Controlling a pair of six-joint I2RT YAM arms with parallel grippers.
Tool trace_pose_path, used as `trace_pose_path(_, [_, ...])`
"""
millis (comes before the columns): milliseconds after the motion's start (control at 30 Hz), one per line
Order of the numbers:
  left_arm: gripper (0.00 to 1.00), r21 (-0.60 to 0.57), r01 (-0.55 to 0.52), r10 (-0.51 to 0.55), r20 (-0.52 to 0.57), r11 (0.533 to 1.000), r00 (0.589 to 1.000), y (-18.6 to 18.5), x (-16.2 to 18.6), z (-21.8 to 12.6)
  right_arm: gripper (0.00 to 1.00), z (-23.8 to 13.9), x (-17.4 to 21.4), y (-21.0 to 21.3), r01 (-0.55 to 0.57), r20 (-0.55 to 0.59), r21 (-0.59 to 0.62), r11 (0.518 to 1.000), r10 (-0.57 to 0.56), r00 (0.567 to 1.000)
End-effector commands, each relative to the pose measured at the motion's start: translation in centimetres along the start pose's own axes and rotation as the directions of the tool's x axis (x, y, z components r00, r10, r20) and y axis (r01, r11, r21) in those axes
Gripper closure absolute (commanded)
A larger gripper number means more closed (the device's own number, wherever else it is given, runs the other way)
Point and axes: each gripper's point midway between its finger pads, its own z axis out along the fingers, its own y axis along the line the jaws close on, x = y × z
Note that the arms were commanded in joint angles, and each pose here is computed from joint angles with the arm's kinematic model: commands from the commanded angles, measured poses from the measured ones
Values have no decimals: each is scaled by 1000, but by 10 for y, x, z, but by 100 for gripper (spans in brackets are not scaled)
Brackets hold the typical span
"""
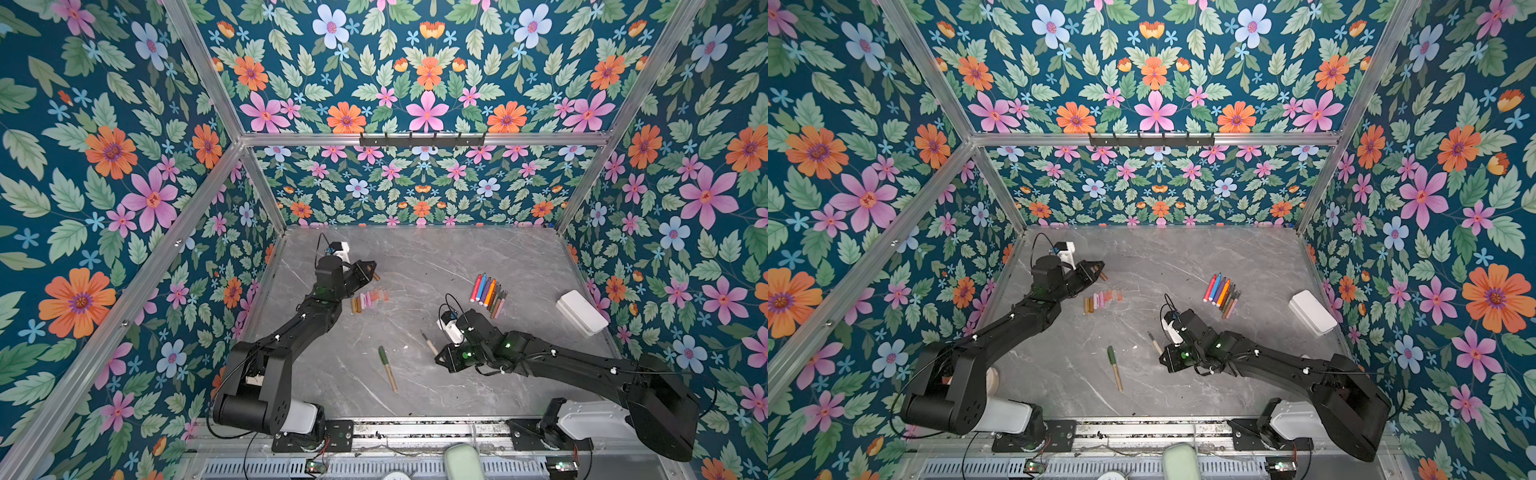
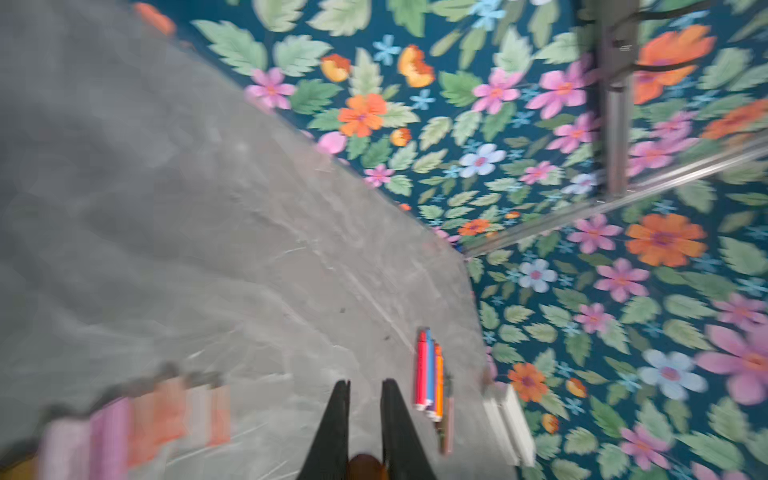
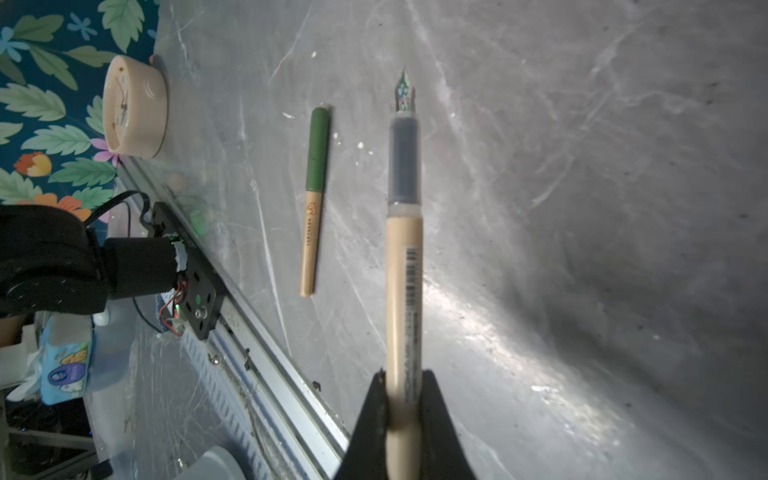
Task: Open the pen caps
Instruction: 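Pull the brown cap off with the left gripper while the right holds the pen body, then release the brown cap in the cap row while the right carries the pen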
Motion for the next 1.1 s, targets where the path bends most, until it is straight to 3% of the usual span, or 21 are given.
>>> trace_pose_path(0, [100, -262, -69, 63, -30, 963, 998, 69, 12, -23, 100, -1, 1, -12, -26, 2, 37, 999, 26, 1000])
trace_pose_path(133, [100, -468, -102, 101, -29, 878, 995, 123, 11, -50, 100, 1, -1, -13, -29, -8, 37, 999, 30, 1000])
trace_pose_path(267, [99, -530, -133, 92, -104, 837, 990, 153, 21, -51, 100, 2, -3, -10, -23, -14, 37, 999, 24, 1000])
trace_pose_path(500, [95, -544, -149, 68, -166, 826, 984, 176, 25, -39, 100, 3, -6, -7, -27, -19, 30, 999, 27, 999])
trace_pose_path(700, [93, -484, -144, 50, -202, 863, 978, 179, 30, -18, 100, 0, -8, -6, -19, -22, 41, 999, 20, 1000])
trace_pose_path(1067, [83, -458, -129, 28, -221, 880, 975, 182, 32, -2, 100, -2, -11, -6, -14, -18, 47, 999, 15, 1000])
